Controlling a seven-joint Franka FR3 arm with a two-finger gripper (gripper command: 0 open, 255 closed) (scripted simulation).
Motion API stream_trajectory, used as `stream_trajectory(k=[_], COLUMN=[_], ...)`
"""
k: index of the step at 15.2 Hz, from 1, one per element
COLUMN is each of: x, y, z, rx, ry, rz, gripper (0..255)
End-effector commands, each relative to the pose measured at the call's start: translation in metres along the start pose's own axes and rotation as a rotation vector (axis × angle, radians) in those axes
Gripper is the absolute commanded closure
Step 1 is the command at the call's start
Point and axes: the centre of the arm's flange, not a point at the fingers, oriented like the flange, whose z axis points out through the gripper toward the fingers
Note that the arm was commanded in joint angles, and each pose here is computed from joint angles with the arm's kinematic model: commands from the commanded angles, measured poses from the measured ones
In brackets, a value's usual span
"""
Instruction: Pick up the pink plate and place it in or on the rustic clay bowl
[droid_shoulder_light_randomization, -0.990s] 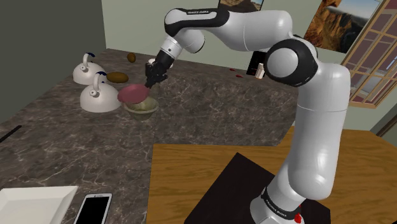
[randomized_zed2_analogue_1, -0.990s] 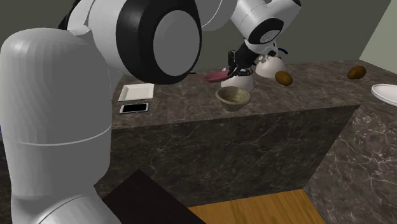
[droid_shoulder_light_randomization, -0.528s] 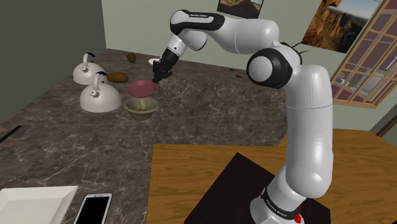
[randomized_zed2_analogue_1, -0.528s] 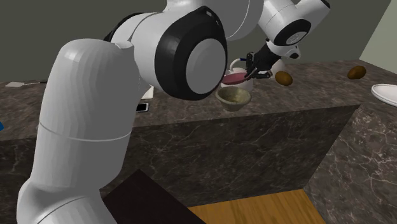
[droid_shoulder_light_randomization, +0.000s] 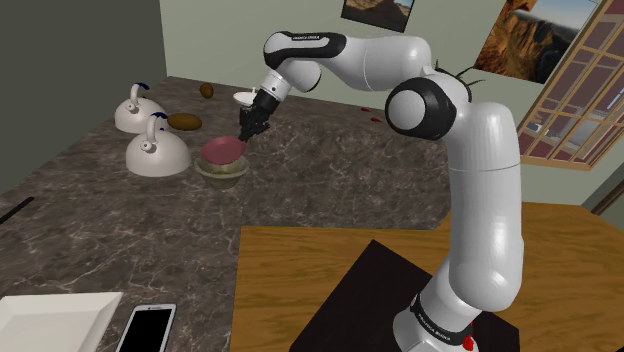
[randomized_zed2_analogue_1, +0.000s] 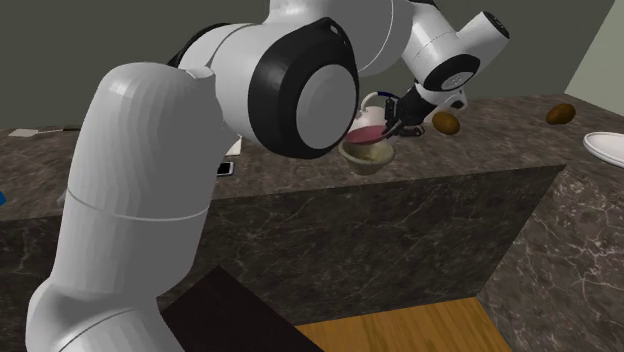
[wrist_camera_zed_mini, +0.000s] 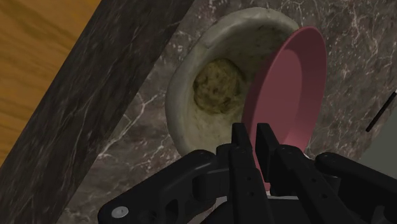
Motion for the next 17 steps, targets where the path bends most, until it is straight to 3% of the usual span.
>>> stream_trajectory(k=[1, 6, 14, 15, 17], x=[-0.001, -0.002, -0.002, -0.002, -0.002], y=[0.006, 0.020, 0.021, 0.021, 0.021], z=[0.010, 0.032, 0.033, 0.033, 0.033], rx=[0.000, 0.000, 0.000, 0.000, 0.000], ry=[0.000, 0.000, 0.000, 0.000, 0.000], rz=[0.000, 0.000, 0.000, 0.000, 0.000], gripper=[255, 255, 255, 0, 0])
